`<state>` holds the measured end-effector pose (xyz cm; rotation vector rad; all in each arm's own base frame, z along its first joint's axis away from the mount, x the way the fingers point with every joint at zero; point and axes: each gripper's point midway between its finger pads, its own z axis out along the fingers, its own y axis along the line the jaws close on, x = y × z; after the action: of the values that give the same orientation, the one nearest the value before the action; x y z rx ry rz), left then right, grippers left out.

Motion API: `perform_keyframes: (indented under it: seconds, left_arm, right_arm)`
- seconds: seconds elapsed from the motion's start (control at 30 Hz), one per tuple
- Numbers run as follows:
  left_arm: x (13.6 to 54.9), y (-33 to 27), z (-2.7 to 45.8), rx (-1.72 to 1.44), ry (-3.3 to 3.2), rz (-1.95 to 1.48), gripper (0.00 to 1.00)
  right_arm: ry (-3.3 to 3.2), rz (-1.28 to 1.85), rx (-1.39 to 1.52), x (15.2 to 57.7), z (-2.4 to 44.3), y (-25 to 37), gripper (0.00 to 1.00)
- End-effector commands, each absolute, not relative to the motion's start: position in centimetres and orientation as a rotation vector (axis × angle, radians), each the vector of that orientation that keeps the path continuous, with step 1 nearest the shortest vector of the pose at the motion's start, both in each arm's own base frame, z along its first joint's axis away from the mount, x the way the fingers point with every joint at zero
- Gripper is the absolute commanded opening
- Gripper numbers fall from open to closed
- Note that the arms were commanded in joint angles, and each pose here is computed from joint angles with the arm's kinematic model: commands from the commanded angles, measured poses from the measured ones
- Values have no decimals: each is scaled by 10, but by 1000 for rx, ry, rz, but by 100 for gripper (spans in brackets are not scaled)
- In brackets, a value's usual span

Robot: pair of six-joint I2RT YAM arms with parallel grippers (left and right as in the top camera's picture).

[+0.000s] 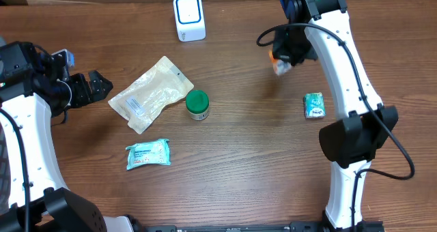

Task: Scan the item barcode
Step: 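Carry the orange box right and set it beside the packet, then move the right gripper left over the green-lidded jar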

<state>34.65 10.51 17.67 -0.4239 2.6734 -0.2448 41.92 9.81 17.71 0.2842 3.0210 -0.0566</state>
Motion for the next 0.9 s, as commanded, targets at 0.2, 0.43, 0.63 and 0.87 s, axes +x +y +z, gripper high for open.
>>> perform_keyframes:
  seconds: [0.2,0.43,0.63,0.87]
  left_arm:
    - [347,102,181,-422,2660,-249,100]
    - [347,102,181,-422,2660,-249,100]
    - [347,102,181,-422,2660,-249,100]
    - [347,102,181,-422,2660,-249,100]
  right_arm:
    - [3235,-219,566,380,92,53,4]
    - [3235,-258,658,375,60,36,4]
    - [3256,-271,641,370,59,35,29]
    - [3235,-157,649,381,76,45,35]
